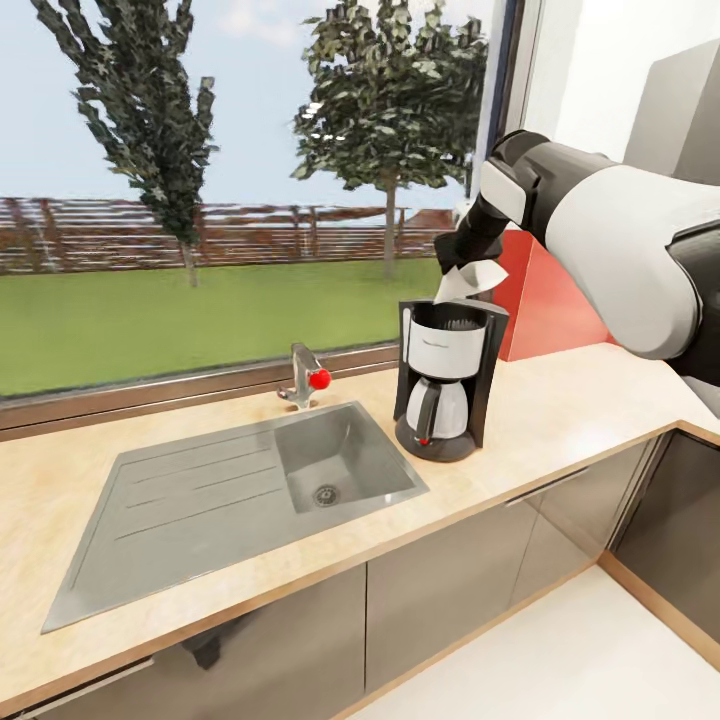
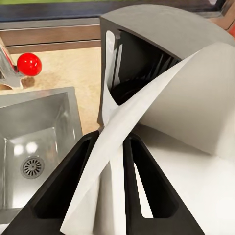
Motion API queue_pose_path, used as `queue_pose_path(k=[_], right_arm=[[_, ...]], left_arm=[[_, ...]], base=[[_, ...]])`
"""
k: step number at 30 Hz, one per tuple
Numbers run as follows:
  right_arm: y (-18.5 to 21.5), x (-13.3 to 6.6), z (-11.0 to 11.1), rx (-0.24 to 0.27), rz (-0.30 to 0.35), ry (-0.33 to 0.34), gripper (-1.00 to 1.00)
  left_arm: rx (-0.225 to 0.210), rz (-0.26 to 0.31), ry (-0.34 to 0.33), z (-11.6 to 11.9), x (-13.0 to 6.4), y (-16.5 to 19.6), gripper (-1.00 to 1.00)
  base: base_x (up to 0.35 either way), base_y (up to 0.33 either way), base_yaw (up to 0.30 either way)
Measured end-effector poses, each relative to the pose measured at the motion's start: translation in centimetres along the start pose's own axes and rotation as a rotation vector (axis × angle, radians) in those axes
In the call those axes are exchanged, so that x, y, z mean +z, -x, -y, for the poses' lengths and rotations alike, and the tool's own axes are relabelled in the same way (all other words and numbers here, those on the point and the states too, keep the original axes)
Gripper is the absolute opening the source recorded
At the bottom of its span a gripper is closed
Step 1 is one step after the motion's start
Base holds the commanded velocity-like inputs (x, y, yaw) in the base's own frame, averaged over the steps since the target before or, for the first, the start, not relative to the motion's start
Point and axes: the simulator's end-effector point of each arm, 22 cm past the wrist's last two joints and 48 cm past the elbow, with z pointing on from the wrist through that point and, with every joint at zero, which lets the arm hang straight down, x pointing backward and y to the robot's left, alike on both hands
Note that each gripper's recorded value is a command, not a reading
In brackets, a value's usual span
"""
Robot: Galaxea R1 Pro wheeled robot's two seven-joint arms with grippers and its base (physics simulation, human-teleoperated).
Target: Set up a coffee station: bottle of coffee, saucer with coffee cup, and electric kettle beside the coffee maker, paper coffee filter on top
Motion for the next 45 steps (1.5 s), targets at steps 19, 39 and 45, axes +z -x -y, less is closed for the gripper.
queue_pose_path(k=[19, 39, 45], right_arm=[[-2.1, 1.9, -0.3, 0.003, -0.041, 0.008, -1.00], [-2.9, 2.6, -0.2, 0.005, -0.056, 0.007, -1.00], [-3.1, 2.8, -0.2, 0.005, -0.060, 0.007, -1.00]], left_arm=[[0.000, 0.000, 0.000, 0.0, 0.0, 0.0, 1.00], [0.000, 0.000, 0.001, 0.0, 0.0, 0.0, 1.00], [-0.001, 0.001, 0.001, 0.0, 0.0, 0.0, 1.00]], base=[[0.092, -0.012, 0.000], [0.062, -0.036, 0.000], [0.125, -0.004, 0.000]])
